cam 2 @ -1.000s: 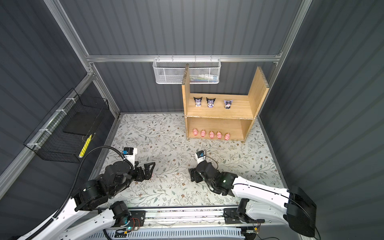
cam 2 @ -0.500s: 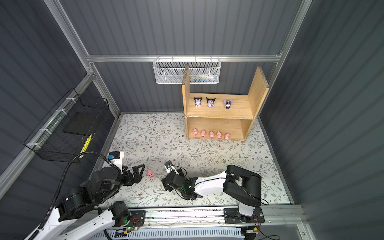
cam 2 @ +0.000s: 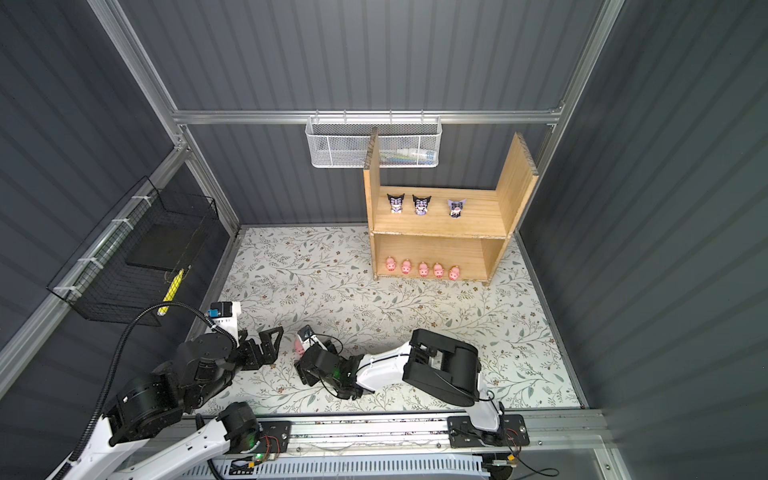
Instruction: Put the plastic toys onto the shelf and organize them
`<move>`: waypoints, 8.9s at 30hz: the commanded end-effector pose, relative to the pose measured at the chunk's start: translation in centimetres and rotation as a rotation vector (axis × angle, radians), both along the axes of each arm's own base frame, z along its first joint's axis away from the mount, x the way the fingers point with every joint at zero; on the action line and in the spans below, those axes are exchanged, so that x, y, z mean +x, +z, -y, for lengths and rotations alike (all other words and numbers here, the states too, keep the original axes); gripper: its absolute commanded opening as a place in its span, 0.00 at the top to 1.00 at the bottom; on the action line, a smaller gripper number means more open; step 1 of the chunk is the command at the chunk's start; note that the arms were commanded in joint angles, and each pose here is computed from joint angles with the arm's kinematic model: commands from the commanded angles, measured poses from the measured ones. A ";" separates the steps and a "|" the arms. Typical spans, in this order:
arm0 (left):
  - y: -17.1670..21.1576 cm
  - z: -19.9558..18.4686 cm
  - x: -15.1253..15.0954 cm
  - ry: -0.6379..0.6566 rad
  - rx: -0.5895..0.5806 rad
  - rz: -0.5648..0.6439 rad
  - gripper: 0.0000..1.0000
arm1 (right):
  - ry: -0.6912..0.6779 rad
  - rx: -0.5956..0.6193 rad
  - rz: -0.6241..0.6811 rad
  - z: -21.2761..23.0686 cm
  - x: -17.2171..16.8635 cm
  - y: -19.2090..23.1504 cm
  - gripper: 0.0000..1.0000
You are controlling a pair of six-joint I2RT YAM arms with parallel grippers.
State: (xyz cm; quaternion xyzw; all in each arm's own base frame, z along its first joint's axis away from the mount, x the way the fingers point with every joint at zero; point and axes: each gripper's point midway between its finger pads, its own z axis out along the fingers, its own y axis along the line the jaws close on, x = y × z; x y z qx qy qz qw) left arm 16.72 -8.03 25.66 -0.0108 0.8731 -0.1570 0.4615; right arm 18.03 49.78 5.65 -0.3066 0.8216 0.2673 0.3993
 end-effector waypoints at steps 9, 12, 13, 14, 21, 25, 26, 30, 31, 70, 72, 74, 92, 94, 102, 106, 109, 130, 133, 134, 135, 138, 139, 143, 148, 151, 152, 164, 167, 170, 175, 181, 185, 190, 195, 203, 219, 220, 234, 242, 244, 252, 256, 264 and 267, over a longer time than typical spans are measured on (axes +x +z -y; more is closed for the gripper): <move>0.5 -0.8 -0.2 0.011 -0.002 0.026 0.00 | -0.025 -0.034 0.025 -2.1 0.9 -2.2 0.35; 0.6 -0.8 -0.3 0.010 -0.007 0.027 0.00 | -0.035 -0.054 0.032 -2.6 1.3 -2.8 0.37; 0.6 -0.9 -0.3 0.010 -0.007 0.028 0.00 | -0.042 -0.063 0.034 -2.6 1.5 -3.0 0.38; 0.6 -0.9 -0.3 0.011 -0.008 0.029 0.00 | -0.053 -0.067 0.035 -2.7 1.7 -3.2 0.39; 0.7 -0.9 -0.3 0.009 -0.011 0.034 0.00 | -0.103 -0.086 0.019 -2.2 3.0 -4.3 0.46; 0.6 -0.8 -0.3 0.006 -0.009 0.034 0.00 | -0.107 -0.098 0.006 -1.9 2.9 -5.1 0.55; 0.6 -0.8 -0.3 0.005 -0.009 0.034 0.00 | -0.127 -0.103 0.002 -1.3 3.9 -5.4 0.57; 0.5 -0.7 -0.2 0.002 -0.006 0.032 0.00 | -0.135 -0.108 -0.001 -0.8 4.4 -6.0 0.67; 0.5 -0.7 -0.2 0.002 -0.006 0.032 0.00 | -0.130 -0.103 -0.001 -0.6 4.4 -6.0 0.68; -6.5 14.5 5.4 -0.357 0.038 -0.085 0.00 | -0.678 -0.195 0.163 34.0 11.0 6.3 0.76; -6.6 15.4 5.8 -0.378 0.043 -0.084 0.00 | -0.719 -0.174 0.165 36.0 11.6 7.2 0.76; -6.6 16.3 6.2 -0.399 0.051 -0.080 0.00 | -0.771 -0.161 0.161 38.0 12.3 7.6 0.76; -6.3 20.2 8.9 -0.488 0.099 -0.005 0.00 | -0.958 -0.099 0.090 44.9 18.9 9.3 0.77; -6.4 20.3 9.1 -0.489 0.108 0.000 0.00 | -0.978 -0.116 0.078 46.2 19.2 9.1 0.77; -7.0 21.6 10.2 -0.513 0.117 -0.003 0.00 | -1.027 -0.154 0.061 50.5 20.5 9.3 0.77; -7.4 22.3 10.7 -0.526 0.118 -0.013 0.00 | -1.032 -0.138 0.055 51.7 21.4 9.4 0.77; -7.6 22.7 11.0 -0.530 0.116 -0.017 0.00 | -1.027 -0.140 0.054 51.9 21.9 9.2 0.77; -7.6 22.1 12.1 -0.515 0.124 -0.020 0.00 | -0.989 -0.185 -0.015 51.9 24.4 5.4 0.76; -7.7 22.1 12.3 -0.516 0.120 -0.021 0.00 | -0.989 -0.197 -0.023 52.1 24.6 5.1 0.75; -7.7 22.1 12.4 -0.515 0.119 -0.021 0.00 | -0.989 -0.205 -0.028 52.1 24.7 5.0 0.76; -7.7 22.1 12.4 -0.515 0.119 -0.022 0.00 | -0.986 -0.209 -0.029 52.1 24.8 4.9 0.76; -7.7 22.1 12.5 -0.516 0.118 -0.022 0.00 | -0.985 -0.227 -0.033 52.3 25.1 4.7 0.76; -7.7 22.1 12.5 -0.515 0.118 -0.021 0.00 | -0.980 -0.230 -0.035 52.3 25.2 4.7 0.76; -7.6 22.0 12.6 -0.512 0.117 -0.022 0.00 | -0.976 -0.242 -0.048 52.5 25.7 4.6 0.75; -7.6 21.9 12.7 -0.510 0.116 -0.024 0.00 | -0.977 -0.250 -0.070 52.8 25.9 4.0 0.73; -7.7 21.7 12.7 -0.507 0.119 -0.026 0.00 | -0.976 -0.252 -0.078 52.9 26.0 3.7 0.73; -7.8 21.6 12.6 -0.506 0.120 -0.029 0.00 | -0.976 -0.254 -0.078 52.9 26.1 3.7 0.72; -7.6 21.1 12.6 -0.494 0.117 -0.026 0.00 | -0.980 -0.269 -0.108 53.0 26.4 3.3 0.66; -7.5 21.0 12.6 -0.492 0.115 -0.027 0.00 | -0.984 -0.267 -0.103 53.1 26.3 3.4 0.62; -7.4 20.9 12.5 -0.490 0.115 -0.030 0.00 | -0.995 -0.260 -0.092 53.2 26.1 3.6 0.56; -7.0 20.4 12.2 -0.481 0.116 -0.027 0.00 | -0.993 -0.235 -0.091 52.9 25.7 4.0 0.50; -6.4 20.0 11.9 -0.473 0.107 -0.022 0.00 | -1.003 -0.220 -0.090 52.9 25.0 4.8 0.43; -6.4 19.7 11.7 -0.470 0.106 -0.022 0.00 | -0.998 -0.206 -0.086 52.7 24.4 5.7 0.42; -6.7 19.2 11.3 -0.467 0.112 -0.021 0.00 | -0.991 -0.195 -0.096 52.4 23.1 6.7 0.38; -7.1 18.0 10.9 -0.434 0.123 -0.022 0.00 | -0.986 -0.163 -0.089 51.8 20.5 8.1 0.32; -7.9 14.4 10.8 -0.308 0.202 -0.011 0.00 | -0.950 -0.085 -0.029 48.3 16.6 11.4 0.27; -6.1 2.1 7.6 0.093 0.258 0.132 0.00 | -0.649 -0.085 0.207 40.0 12.2 14.7 0.11; -6.1 1.4 7.4 0.120 0.272 0.145 0.00 | -0.629 -0.058 0.227 39.7 12.0 14.7 0.10; -5.9 -3.2 8.4 0.360 0.493 0.321 0.00 | -0.993 -0.134 0.359 48.4 12.3 13.9 0.02; -8.2 -6.2 10.1 0.548 0.587 0.394 0.00 | -1.176 -0.104 0.417 53.3 13.2 11.2 0.01; -9.1 -7.2 10.9 0.570 0.547 0.368 0.00 | -1.163 -0.101 0.420 53.1 13.5 11.0 0.01; -11.3 -9.2 13.8 0.579 0.468 0.329 0.00 | -1.145 -0.128 0.425 53.1 15.6 9.7 0.01; -12.9 -9.6 15.6 0.579 0.504 0.309 0.00 | -1.118 -0.104 0.444 52.6 16.6 9.0 0.01; -13.9 -7.1 18.6 0.401 0.494 0.342 0.00 | -1.054 -0.124 0.483 51.9 18.1 9.2 0.01; -14.1 -6.1 19.4 0.341 0.477 0.355 0.00 | -1.032 -0.136 0.492 51.6 18.5 9.0 0.01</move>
